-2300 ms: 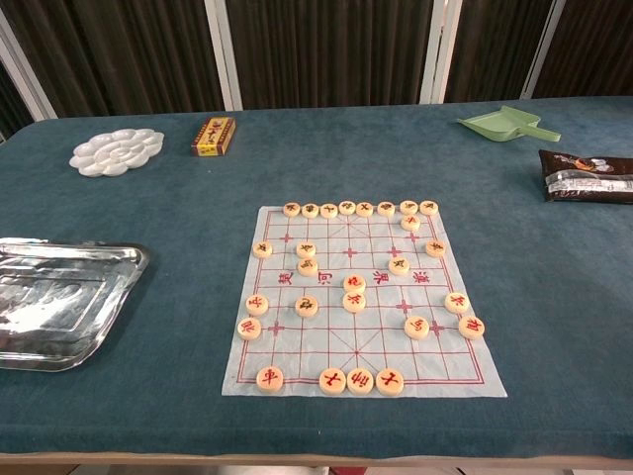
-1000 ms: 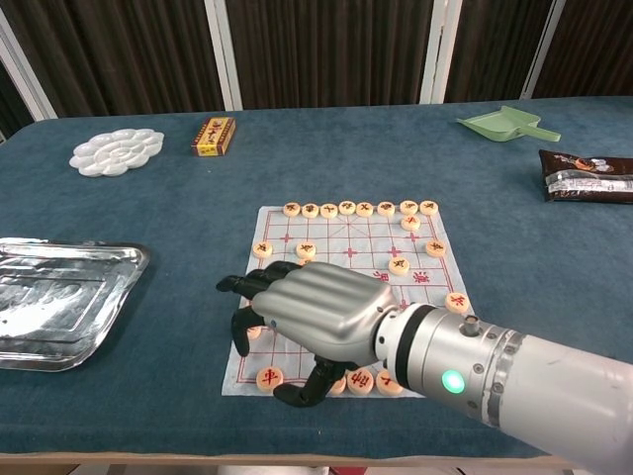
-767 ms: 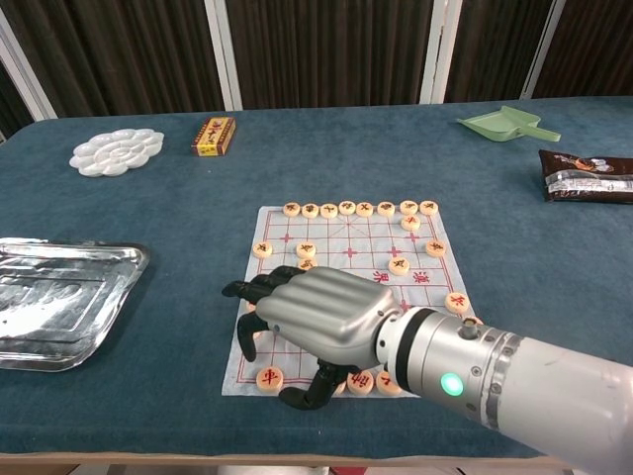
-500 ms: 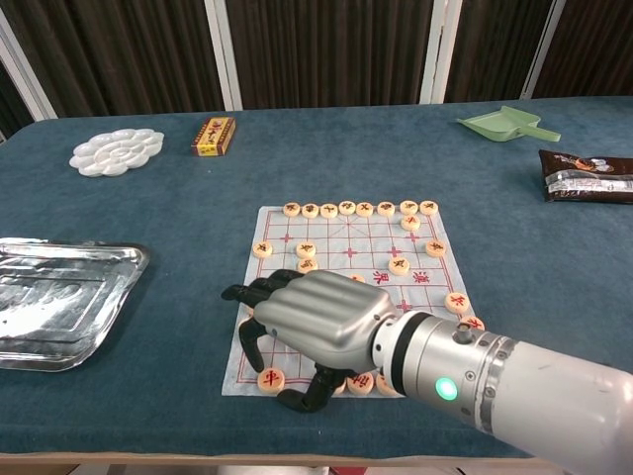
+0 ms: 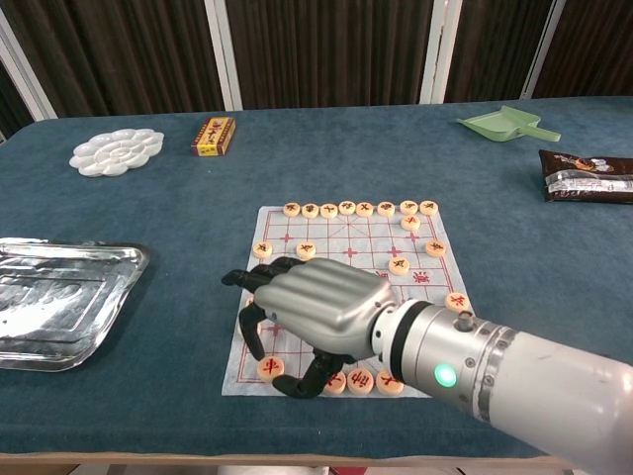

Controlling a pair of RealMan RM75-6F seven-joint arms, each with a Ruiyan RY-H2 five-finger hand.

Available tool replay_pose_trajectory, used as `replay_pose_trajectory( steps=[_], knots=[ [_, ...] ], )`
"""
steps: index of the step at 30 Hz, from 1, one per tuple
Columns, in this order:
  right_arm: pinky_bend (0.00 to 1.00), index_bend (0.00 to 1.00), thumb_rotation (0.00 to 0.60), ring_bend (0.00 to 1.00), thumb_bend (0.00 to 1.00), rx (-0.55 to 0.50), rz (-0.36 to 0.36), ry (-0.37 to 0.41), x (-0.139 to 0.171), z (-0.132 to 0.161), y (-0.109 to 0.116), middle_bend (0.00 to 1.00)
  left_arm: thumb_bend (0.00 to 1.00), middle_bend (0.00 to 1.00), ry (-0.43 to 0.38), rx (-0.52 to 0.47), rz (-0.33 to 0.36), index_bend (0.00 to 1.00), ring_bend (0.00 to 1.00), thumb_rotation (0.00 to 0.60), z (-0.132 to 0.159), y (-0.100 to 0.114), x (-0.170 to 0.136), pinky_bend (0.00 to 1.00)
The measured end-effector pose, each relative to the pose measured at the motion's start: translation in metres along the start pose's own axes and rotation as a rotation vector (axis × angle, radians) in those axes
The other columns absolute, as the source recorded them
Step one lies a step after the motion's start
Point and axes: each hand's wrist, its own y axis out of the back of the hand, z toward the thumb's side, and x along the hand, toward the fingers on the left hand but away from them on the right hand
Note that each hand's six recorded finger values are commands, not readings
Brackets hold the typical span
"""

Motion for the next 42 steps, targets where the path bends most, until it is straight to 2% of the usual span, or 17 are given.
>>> replay_pose_trajectory(
  steps=[5, 11, 26, 28, 30, 32, 34, 37, 40, 42],
  knots=[
    [0.0, 0.61, 0.6, 0.0, 0.49, 0.001, -0.021, -0.025, -0.003, -0.009, 0.006, 0.04, 0.4, 0.0, -0.001, 0.0, -0.001, 0.0, 0.0, 0.6, 0.0, 0.0, 0.0, 0.12],
    [0.0, 0.61, 0.6, 0.0, 0.49, 0.016, -0.012, -0.052, -0.009, -0.016, 0.003, 0.04, 0.39, 0.0, 0.0, -0.001, -0.002, 0.0, 0.0, 0.6, 0.0, 0.0, 0.0, 0.12],
    [0.0, 0.48, 0.6, 0.0, 0.49, 0.019, -0.007, -0.052, -0.008, -0.014, 0.003, 0.04, 0.39, 0.0, -0.008, -0.012, 0.0, 0.0, 0.0, 0.6, 0.0, 0.001, -0.001, 0.12],
    [0.0, 0.42, 0.6, 0.0, 0.49, 0.017, -0.022, -0.048, -0.005, -0.014, 0.007, 0.04, 0.39, 0.0, -0.011, -0.01, 0.002, 0.0, 0.0, 0.6, 0.0, 0.002, -0.002, 0.12],
    [0.0, 0.27, 0.6, 0.0, 0.49, 0.02, -0.047, -0.049, 0.003, -0.016, 0.014, 0.02, 0.39, 0.0, -0.012, -0.008, 0.006, 0.0, 0.0, 0.6, 0.0, 0.003, -0.003, 0.12],
    [0.0, 0.1, 0.6, 0.0, 0.45, 0.032, -0.081, -0.062, 0.019, -0.023, 0.022, 0.0, 0.4, 0.0, -0.012, -0.008, 0.012, 0.0, 0.0, 0.6, 0.0, 0.004, -0.004, 0.12],
    [0.0, 0.01, 0.6, 0.0, 0.39, 0.054, -0.114, -0.095, 0.042, -0.036, 0.03, 0.0, 0.4, 0.0, -0.012, 0.0, 0.019, 0.0, 0.0, 0.6, 0.0, 0.006, -0.005, 0.12],
    [0.0, 0.0, 0.6, 0.0, 0.38, 0.099, -0.178, -0.209, 0.092, -0.069, 0.044, 0.0, 0.39, 0.0, -0.006, 0.018, 0.022, 0.0, 0.0, 0.6, 0.0, 0.005, -0.007, 0.12],
    [0.0, 0.0, 0.6, 0.0, 0.38, 0.118, -0.249, -0.385, 0.157, -0.107, 0.053, 0.0, 0.39, 0.0, 0.007, 0.044, 0.021, 0.0, 0.0, 0.6, 0.0, 0.004, -0.009, 0.12],
    [0.0, 0.0, 0.6, 0.0, 0.38, 0.102, -0.295, -0.537, 0.21, -0.132, 0.052, 0.0, 0.39, 0.0, 0.018, 0.068, 0.021, 0.0, 0.0, 0.6, 0.001, 0.003, -0.01, 0.12]
  ],
)
